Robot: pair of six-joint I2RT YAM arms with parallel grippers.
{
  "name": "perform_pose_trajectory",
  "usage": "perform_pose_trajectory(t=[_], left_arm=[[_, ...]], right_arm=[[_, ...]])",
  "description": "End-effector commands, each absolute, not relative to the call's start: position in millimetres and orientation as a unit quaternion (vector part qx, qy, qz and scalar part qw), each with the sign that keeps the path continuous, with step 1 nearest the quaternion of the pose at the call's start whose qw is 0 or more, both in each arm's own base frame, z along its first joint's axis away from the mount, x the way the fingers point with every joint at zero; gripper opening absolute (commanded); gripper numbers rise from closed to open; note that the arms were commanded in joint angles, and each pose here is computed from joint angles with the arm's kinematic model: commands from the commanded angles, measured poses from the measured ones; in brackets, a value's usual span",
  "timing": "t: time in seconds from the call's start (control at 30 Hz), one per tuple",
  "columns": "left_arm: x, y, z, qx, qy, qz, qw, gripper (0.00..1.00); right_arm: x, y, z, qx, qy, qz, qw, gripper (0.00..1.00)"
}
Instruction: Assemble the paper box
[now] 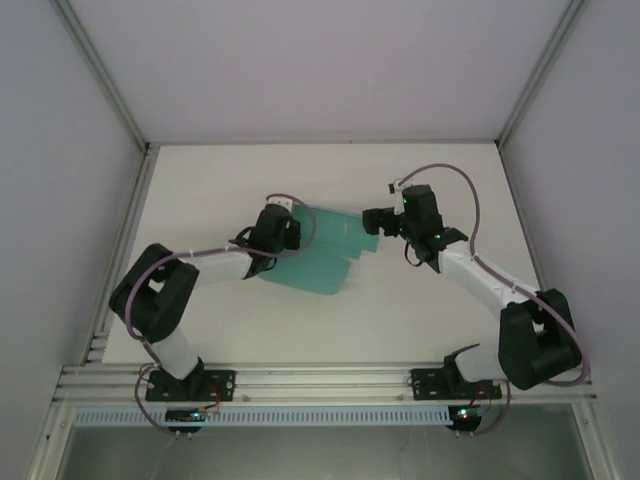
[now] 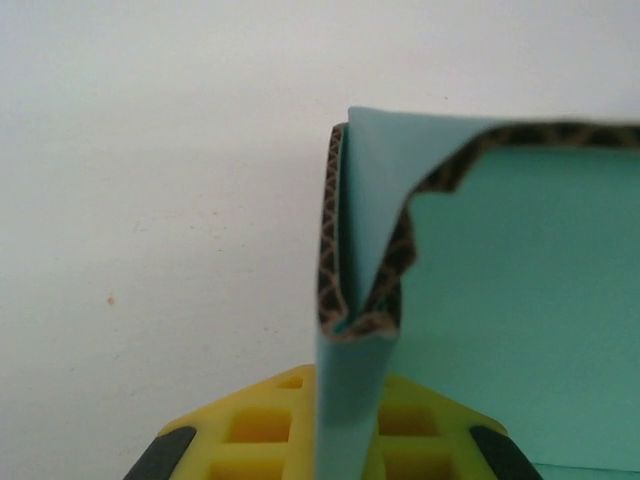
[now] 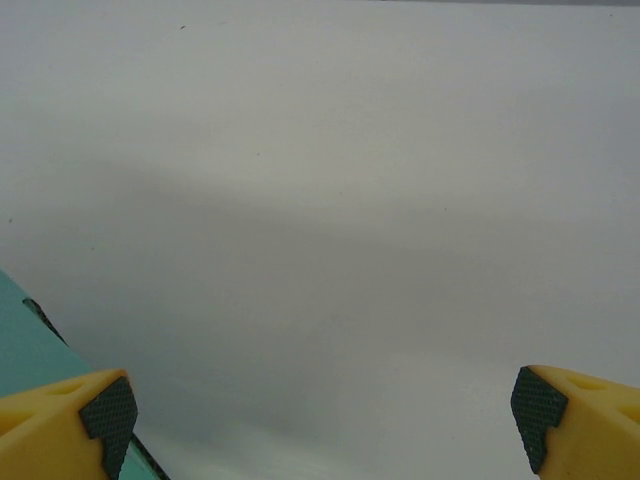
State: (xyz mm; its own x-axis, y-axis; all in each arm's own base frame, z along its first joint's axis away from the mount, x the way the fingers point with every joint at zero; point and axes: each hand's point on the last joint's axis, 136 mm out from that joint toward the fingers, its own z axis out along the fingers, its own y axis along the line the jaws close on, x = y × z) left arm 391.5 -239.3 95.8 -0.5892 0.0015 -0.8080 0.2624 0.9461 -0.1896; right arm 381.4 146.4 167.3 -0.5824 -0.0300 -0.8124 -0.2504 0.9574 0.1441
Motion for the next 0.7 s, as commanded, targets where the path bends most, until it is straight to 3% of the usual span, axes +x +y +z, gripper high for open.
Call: perform_pose_trajectory(t=[0.0, 0.33, 0.67], left_arm=[[390.7, -261.8, 138.8, 0.088, 0.841, -0.275, 0.457, 0.0], [376.7, -268.6, 153.7, 0.124, 0.801, -0.391, 0.435, 0.0], [378.6, -275.3, 156.6, 0.125, 0.805, -0.396, 0.423, 0.0]], right_arm=[[374.4, 139.4, 164.9, -0.055, 0.88, 0.14, 0.45, 0.99], [358.8, 126.8, 161.4, -0.043, 0.869, 0.177, 0.46, 0.99], [370.9, 139.6, 153.1, -0.056, 0.865, 0.147, 0.477, 0.99]])
